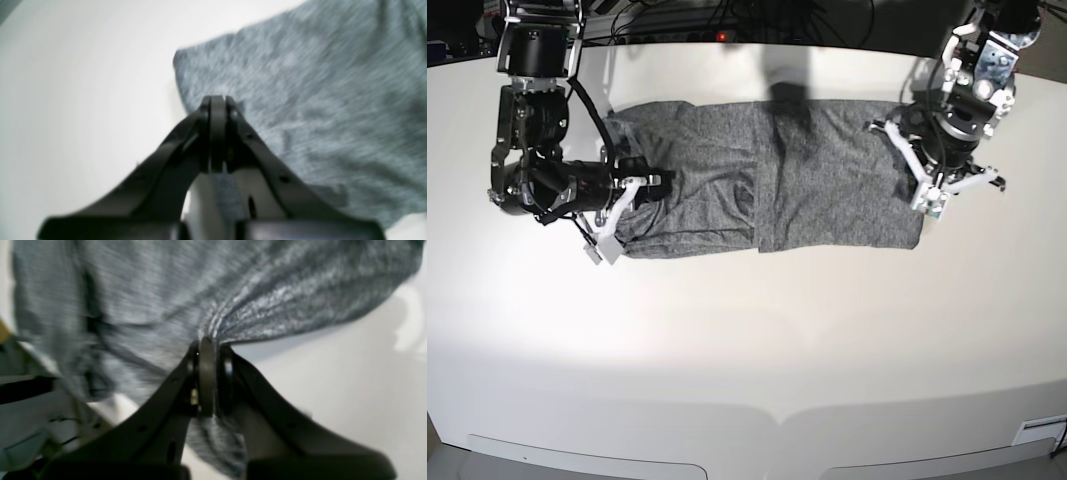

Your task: Fold the T-shirt properly

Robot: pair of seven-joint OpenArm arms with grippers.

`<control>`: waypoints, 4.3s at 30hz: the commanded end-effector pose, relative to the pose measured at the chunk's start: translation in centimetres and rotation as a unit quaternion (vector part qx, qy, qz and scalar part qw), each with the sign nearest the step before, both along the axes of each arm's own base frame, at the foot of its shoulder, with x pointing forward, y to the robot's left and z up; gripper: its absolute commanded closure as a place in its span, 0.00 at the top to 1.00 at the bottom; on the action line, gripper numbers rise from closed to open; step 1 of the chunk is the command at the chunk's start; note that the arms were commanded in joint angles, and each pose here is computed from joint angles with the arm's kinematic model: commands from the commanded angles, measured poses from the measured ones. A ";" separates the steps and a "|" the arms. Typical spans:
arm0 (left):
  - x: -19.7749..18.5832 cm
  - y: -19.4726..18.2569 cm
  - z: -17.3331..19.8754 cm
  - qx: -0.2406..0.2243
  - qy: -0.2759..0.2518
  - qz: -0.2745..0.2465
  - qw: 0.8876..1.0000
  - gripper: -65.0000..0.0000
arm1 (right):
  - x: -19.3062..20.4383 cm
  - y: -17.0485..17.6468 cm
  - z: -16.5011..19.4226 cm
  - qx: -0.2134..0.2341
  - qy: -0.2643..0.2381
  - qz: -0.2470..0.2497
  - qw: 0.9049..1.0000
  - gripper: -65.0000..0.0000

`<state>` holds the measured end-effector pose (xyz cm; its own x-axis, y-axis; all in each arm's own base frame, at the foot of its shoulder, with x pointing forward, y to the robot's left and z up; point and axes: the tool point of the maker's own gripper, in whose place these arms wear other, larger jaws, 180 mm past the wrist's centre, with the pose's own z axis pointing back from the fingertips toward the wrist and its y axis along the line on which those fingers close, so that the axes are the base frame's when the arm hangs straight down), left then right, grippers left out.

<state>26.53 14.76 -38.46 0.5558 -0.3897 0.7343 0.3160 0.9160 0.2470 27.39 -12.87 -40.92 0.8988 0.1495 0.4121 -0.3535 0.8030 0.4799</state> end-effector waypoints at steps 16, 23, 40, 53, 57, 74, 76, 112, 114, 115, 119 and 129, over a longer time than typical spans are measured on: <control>-2.5 5.2 -7.7 0.037 0.065 0.017 0.997 0.00 | -0.1 14.5 6.4 0.117 -0.084 0.129 0.981 0.00; -3.1 2.5 -8.2 -0.006 0.083 -0.019 0.996 0.00 | -0.3 21.4 9.4 0.151 -0.118 0.180 0.965 0.00; -3.5 0.7 -8.3 -0.037 0.089 -0.035 0.995 0.00 | -1.8 29.4 12.4 0.186 -0.193 0.216 0.939 0.00; -3.9 -1.1 -8.5 -0.064 0.101 -0.051 0.992 0.00 | -3.7 33.1 12.8 0.229 -0.213 0.235 0.920 0.00; -3.9 -1.0 -8.4 -0.061 0.100 -0.053 0.992 0.00 | -2.5 33.5 14.8 0.270 -0.250 0.198 0.909 0.30; 0.2 5.6 -1.4 0.048 0.008 0.010 0.999 0.00 | 2.7 31.7 18.4 0.234 -0.335 0.206 0.889 0.52; 0.6 4.6 0.1 0.039 -0.005 0.003 0.999 0.00 | 4.5 29.7 16.8 0.174 -0.322 0.201 0.909 0.52; -0.2 -12.0 1.9 -0.163 0.028 -0.141 0.976 0.36 | 9.2 2.7 6.2 -0.111 -0.214 0.027 0.970 0.52; 0.2 -11.4 1.4 -0.144 0.035 -0.136 0.980 0.36 | 9.2 2.7 6.2 -0.110 -0.215 0.027 0.970 0.52; 0.3 -11.1 1.4 -0.139 0.035 -0.130 0.981 0.35 | 9.2 2.7 6.3 -0.110 -0.215 0.027 0.970 0.52; 0.0 -10.6 0.7 -0.120 0.052 -0.125 0.983 0.19 | 9.2 2.7 6.3 -0.109 -0.216 0.026 0.970 0.52; -1.9 -9.9 5.9 -0.105 0.017 -0.145 0.984 0.00 | 9.4 2.8 6.5 -0.105 -0.223 0.024 0.969 0.52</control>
<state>23.99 4.89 -33.57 0.5019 -0.3840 0.7750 0.5769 0.8163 0.0308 35.62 -10.03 -36.08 0.6669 0.3212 0.6723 -0.5240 0.8437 0.1167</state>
